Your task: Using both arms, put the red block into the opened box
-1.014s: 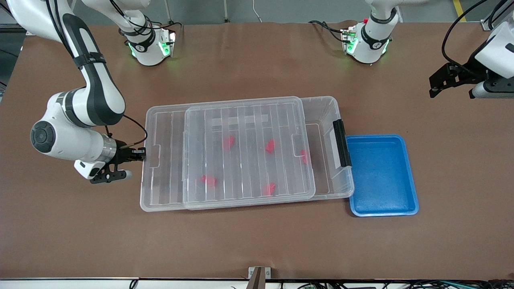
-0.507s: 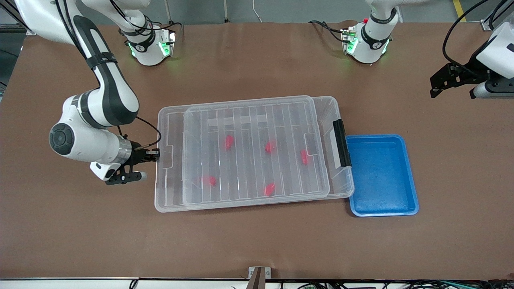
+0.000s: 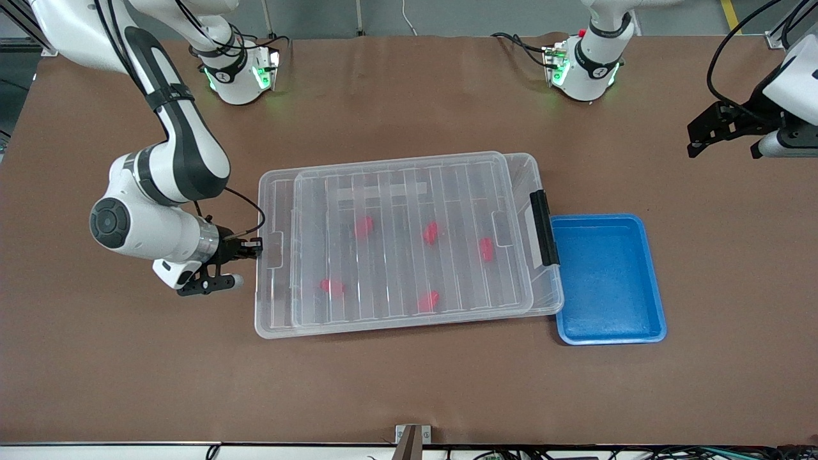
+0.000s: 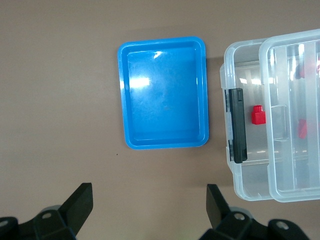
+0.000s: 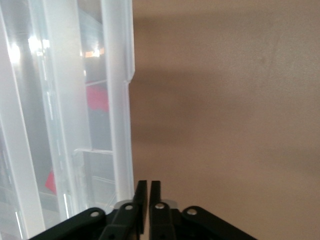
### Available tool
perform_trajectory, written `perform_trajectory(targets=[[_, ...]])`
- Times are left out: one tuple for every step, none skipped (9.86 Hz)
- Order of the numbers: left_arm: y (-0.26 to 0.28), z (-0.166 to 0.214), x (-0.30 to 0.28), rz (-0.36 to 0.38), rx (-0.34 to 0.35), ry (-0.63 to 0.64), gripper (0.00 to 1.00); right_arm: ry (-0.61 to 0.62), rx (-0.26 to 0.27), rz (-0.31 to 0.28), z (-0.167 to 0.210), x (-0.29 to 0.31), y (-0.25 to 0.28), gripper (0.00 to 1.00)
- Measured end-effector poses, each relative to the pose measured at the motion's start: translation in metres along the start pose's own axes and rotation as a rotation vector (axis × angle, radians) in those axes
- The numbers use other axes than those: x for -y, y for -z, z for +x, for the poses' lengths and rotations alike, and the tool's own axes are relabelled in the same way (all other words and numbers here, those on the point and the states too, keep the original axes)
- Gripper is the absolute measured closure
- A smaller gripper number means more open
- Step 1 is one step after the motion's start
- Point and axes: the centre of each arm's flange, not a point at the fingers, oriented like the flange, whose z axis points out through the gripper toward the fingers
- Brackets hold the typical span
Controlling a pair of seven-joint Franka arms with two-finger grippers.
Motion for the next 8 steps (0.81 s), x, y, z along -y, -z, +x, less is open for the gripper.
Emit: perform_trajectory(targets=[[0.0,0.0,0.0,0.0,0.0,0.0,0.0,-0.01,-0.008,-0.016,0.002,-0.009,0.01,0.69],[0.0,0.001,0.0,0.0,0.0,0.0,0.0,-0.037,-0.034,-0.059,0.001,-0.025,0.038,0.55],[0.0,0.001,0.001,-0.001,0.0,0.001,0.0,-0.1,-0.067,-0.104,-0.006,-0.046,0.079,0.38],[0.0,0.002,0.001,-0.001,0.0,0.001,0.0,-0.167,-0.096,-0.132,-0.022,-0.067,0.122,0.25],[0.0,0.002,0.001,-0.001,-0.001,0.0,0.0,-0.215,-0.122,-0.158,-0.042,-0.083,0.163,0.11],[0.0,0.002,0.001,-0.001,-0.001,0.0,0.0,-0.254,-0.144,-0.18,-0.065,-0.096,0.2,0.0],[0.0,0.002,0.001,-0.001,-0.001,0.0,0.0,-0.29,-0.157,-0.19,-0.088,-0.108,0.231,0.0],[0.0,0.002,0.0,-0.001,-0.001,0.0,0.0,-0.323,-0.164,-0.192,-0.113,-0.121,0.259,0.0]])
